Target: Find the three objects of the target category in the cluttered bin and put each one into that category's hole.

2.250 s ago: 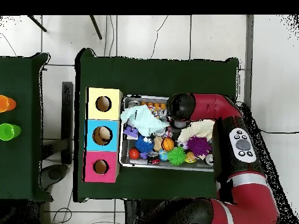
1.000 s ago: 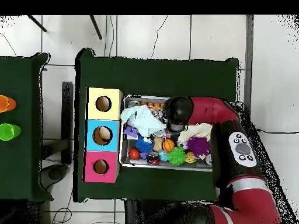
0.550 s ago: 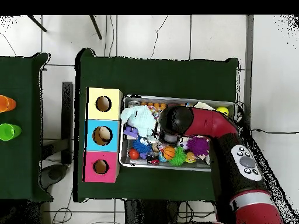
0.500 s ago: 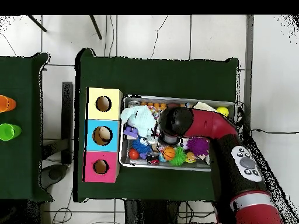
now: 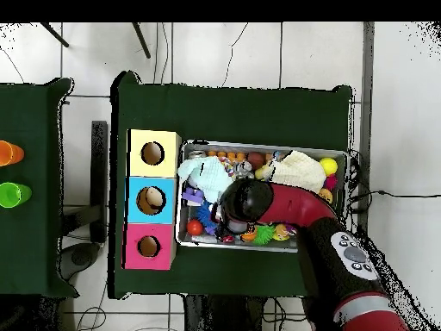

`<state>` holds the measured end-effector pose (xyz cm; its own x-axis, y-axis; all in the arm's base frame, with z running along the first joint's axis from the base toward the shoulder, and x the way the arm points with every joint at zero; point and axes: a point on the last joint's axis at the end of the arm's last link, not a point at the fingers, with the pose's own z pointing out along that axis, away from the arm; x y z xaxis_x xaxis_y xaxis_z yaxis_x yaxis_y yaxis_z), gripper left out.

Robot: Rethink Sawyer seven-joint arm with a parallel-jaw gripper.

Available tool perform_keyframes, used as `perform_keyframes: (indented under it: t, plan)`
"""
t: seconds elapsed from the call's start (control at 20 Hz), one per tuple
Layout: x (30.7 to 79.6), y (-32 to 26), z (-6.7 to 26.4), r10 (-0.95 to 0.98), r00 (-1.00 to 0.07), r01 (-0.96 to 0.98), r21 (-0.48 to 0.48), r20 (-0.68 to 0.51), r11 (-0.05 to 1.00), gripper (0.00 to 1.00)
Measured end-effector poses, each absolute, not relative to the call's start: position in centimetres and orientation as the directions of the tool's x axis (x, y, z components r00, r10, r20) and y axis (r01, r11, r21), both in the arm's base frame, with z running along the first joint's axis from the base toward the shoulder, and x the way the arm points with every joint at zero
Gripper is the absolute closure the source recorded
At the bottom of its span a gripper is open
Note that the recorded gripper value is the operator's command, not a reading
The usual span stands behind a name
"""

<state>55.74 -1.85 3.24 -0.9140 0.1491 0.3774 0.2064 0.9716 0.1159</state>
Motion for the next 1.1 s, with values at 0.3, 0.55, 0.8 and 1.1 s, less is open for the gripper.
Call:
perform_keyframes:
  t: [0.3, 0.55, 0.8, 1.1]
  plan:
    - [52.8, 0.5, 1.6, 0.135, -0.92, 0.199, 0.141, 0.369, 0.97, 1.0]
    - [51.0, 2.1, 0.3, 0.124, -0.926, 0.19, 0.157, 0.356, 0.969, 1.0]
    - [49.3, 3.0, 0.2, 0.118, -0.919, 0.192, 0.166, 0.376, 0.967, 1.0]
    - [49.0, 3.1, 0.8, 0.119, -0.919, 0.193, 0.165, 0.377, 0.967, 1.0]
